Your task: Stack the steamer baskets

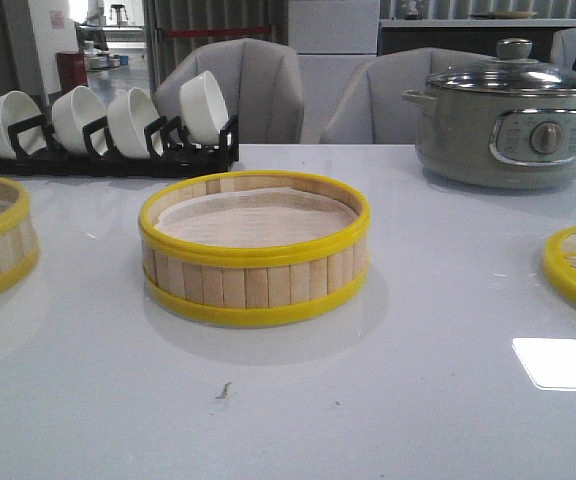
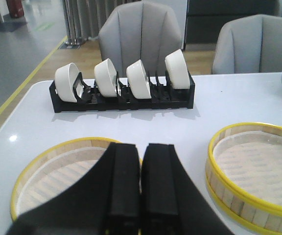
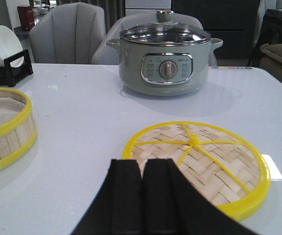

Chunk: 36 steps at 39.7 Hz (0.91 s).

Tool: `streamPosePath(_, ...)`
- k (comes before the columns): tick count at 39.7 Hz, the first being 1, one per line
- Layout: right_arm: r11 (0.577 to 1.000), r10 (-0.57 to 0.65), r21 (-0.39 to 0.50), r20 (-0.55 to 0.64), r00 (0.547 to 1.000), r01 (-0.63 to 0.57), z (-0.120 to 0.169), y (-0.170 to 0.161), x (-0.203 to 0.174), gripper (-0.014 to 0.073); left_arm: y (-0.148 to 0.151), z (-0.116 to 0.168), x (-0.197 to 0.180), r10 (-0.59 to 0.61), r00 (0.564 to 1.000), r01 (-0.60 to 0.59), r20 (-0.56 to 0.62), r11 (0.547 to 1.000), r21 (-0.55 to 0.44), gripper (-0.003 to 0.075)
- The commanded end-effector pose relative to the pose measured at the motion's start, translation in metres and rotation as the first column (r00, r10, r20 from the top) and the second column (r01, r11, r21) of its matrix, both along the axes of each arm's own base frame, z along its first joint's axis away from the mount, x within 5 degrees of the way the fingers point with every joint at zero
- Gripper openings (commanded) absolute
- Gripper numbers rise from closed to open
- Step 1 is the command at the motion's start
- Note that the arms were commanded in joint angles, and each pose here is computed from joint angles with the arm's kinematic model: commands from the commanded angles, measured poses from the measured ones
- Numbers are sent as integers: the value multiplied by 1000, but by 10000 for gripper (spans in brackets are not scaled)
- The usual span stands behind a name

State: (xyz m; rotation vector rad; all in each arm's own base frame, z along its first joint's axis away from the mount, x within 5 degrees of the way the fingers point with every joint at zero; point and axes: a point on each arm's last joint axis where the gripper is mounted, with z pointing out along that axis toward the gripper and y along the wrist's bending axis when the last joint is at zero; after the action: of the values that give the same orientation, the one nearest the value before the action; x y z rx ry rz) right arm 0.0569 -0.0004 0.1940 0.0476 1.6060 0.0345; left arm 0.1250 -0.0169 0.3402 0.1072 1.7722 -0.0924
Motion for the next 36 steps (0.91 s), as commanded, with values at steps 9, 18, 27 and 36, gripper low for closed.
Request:
streamPosePath(9,1000,-5,-11,131,991,7,15,0,-3,35,-9,105,83,41,998,-39,-52,998,48,86)
streamPosePath(18,1000,-5,-11,131,991,7,15,0,-3,35,-11,102,102,57,985,-47,-165,997,65,87)
streamPosePath(27,1000,-5,-11,131,991,7,15,0,-3,35,-14,98,106,42,981,-36,-187,999,32,86)
streamPosePath(36,1000,-5,-11,131,991,7,15,0,-3,35,-15,93,114,44,978,-36,-206,998,42,87)
